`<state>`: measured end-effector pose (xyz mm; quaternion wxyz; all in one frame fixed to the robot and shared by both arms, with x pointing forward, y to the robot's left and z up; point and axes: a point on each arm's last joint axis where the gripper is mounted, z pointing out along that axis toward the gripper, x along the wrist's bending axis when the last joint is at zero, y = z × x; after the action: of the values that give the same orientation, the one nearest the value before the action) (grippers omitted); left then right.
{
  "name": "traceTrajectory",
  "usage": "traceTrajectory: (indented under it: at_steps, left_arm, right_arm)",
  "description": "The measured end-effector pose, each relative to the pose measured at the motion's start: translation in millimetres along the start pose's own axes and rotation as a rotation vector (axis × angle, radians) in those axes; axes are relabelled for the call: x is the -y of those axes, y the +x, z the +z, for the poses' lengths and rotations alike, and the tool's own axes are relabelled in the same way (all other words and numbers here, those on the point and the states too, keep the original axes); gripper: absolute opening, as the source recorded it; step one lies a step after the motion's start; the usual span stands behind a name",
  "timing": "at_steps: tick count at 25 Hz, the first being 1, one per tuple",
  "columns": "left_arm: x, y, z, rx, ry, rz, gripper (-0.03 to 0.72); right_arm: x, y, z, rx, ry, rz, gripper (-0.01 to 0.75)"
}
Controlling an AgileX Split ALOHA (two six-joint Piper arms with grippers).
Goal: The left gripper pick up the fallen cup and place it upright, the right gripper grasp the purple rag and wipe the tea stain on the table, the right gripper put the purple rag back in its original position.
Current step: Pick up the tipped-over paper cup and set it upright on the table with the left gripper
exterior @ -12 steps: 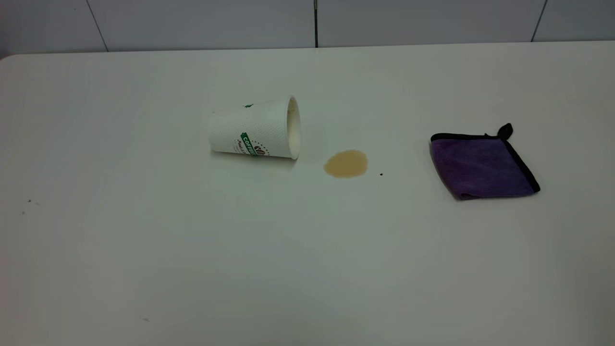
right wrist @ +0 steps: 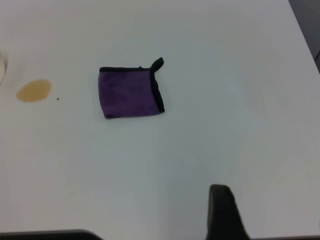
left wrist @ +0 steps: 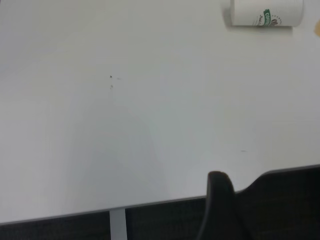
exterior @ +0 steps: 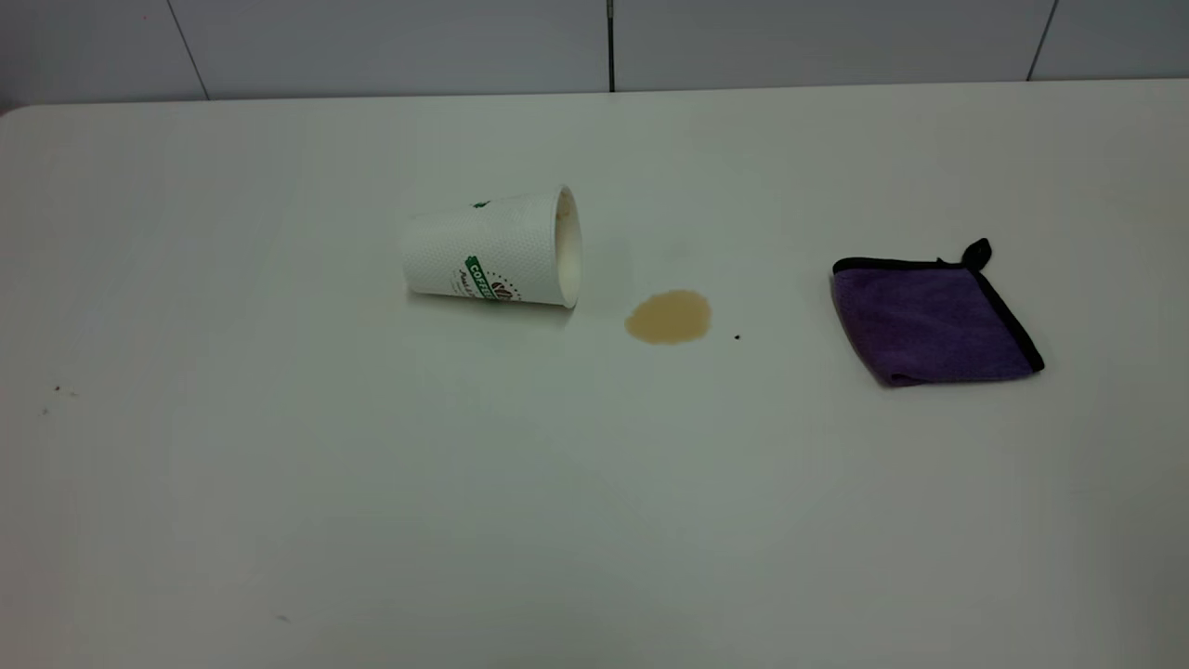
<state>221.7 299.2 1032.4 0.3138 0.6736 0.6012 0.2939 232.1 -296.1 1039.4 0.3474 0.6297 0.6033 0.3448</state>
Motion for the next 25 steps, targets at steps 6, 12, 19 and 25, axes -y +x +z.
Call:
traceTrajectory:
  at_steps: [6,12,19,25]
  left_arm:
    - [0.0,0.0,0.0,0.0,0.0,0.0,0.513]
    - [0.0,0.0,0.0,0.0,0.0,0.0,0.513]
    - [0.0,0.0,0.0,0.0,0.0,0.0,0.513]
    - [-0.6,1.2,0.1,-0.013,-0.004,0.004,0.513]
  right_arm:
    - [0.0,0.0,0.0,0.0,0.0,0.0,0.486]
    - [0.0,0.0,0.0,0.0,0.0,0.0,0.486]
    - [0.0,0.0,0.0,0.0,0.0,0.0,0.486]
    - [0.0,0.0,0.0,0.0,0.0,0.001,0.486]
